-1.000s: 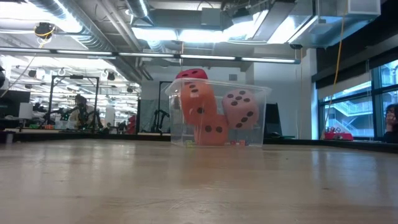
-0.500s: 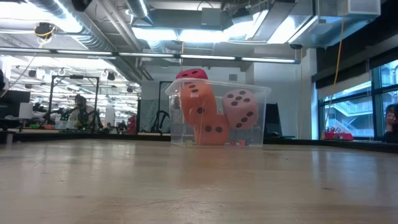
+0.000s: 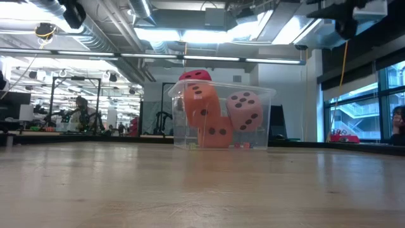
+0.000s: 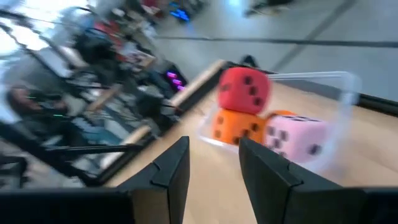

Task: Pick & Place Dice
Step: Return to Home Position

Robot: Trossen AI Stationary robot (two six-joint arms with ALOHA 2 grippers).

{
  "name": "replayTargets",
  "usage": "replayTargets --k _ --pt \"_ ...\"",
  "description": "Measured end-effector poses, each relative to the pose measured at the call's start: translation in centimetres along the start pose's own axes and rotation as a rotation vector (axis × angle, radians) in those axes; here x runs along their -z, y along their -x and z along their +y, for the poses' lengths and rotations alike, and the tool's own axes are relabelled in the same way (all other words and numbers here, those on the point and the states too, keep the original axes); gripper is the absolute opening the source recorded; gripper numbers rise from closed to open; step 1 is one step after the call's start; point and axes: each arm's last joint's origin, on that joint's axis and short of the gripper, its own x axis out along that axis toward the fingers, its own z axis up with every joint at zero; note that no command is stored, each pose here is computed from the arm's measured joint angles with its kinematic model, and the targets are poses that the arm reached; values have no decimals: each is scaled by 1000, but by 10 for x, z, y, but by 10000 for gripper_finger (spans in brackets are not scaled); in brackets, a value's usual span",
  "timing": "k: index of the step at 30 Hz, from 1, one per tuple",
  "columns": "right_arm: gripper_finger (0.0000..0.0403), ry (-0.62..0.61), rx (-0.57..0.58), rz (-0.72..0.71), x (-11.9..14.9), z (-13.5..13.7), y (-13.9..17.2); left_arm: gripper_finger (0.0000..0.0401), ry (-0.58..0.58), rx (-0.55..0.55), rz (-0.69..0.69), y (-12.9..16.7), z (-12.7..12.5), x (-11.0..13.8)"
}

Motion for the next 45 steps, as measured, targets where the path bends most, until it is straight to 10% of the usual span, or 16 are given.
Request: replayTargets --k 12,45 --pt "138 -51 -291 -102 55 -29 -20 2 30 14 -106 -4 20 46" --pt "138 -189 -129 -5 142 -76 -45 2 10 -127 29 -17 50 113"
